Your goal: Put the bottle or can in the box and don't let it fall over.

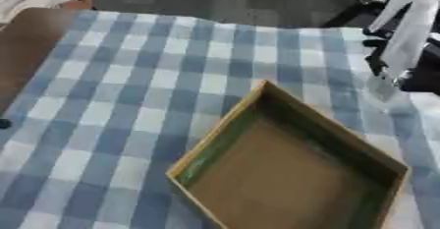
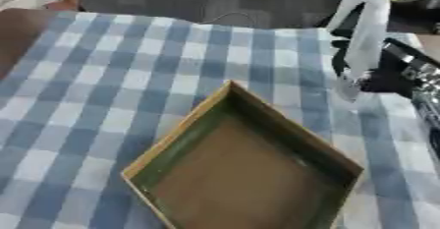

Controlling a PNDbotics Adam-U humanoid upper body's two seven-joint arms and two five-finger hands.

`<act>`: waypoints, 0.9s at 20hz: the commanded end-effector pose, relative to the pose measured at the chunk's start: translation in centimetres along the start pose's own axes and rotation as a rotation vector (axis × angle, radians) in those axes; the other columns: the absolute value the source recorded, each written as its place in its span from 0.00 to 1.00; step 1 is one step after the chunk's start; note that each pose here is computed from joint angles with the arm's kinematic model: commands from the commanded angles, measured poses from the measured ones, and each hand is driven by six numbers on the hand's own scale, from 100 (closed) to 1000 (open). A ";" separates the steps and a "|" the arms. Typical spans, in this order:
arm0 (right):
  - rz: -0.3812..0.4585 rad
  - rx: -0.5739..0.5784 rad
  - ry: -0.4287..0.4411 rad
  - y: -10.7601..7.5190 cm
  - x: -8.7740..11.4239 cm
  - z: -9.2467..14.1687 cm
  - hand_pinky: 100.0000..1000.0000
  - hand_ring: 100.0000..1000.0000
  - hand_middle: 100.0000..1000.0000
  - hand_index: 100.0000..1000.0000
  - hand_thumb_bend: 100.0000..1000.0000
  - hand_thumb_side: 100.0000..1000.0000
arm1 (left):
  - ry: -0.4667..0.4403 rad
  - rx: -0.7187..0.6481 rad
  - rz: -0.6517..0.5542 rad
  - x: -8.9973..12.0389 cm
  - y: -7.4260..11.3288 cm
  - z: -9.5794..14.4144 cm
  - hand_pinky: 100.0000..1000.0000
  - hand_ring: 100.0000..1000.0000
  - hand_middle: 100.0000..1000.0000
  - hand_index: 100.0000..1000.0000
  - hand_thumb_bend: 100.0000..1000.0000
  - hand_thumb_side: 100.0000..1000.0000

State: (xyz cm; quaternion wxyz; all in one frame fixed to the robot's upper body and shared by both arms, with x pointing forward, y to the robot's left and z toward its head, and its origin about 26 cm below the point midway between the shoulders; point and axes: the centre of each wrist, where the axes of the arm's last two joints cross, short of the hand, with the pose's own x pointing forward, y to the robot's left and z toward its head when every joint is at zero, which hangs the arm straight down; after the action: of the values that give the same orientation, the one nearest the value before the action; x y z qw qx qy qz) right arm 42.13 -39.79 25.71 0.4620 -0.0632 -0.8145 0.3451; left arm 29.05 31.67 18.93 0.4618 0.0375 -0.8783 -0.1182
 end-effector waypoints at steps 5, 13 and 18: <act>0.041 -0.032 -0.040 -2.4 2.7 0.0 0.88 1.00 1.00 0.08 0.00 0.16 | -0.017 -0.005 -0.016 0.7 0.3 0.0 1.00 0.60 0.84 0.92 0.00 0.69; 0.018 -0.043 -0.080 -2.6 4.7 -0.6 0.88 1.00 1.00 0.08 0.00 0.16 | -0.003 0.001 -0.017 0.5 0.5 0.3 1.00 0.60 0.84 0.91 0.00 0.69; -0.020 -0.045 -0.069 -2.2 5.4 -1.0 0.88 1.00 1.00 0.08 0.00 0.17 | 0.006 0.009 -0.015 0.5 0.7 0.4 1.00 0.60 0.84 0.91 0.00 0.69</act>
State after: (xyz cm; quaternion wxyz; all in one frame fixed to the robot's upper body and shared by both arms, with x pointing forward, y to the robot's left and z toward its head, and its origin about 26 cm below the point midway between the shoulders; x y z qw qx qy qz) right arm 41.15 -38.28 28.93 0.4534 -0.0395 -0.8309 0.3201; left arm 28.78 31.93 18.35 0.4741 0.0381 -0.8725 -0.1118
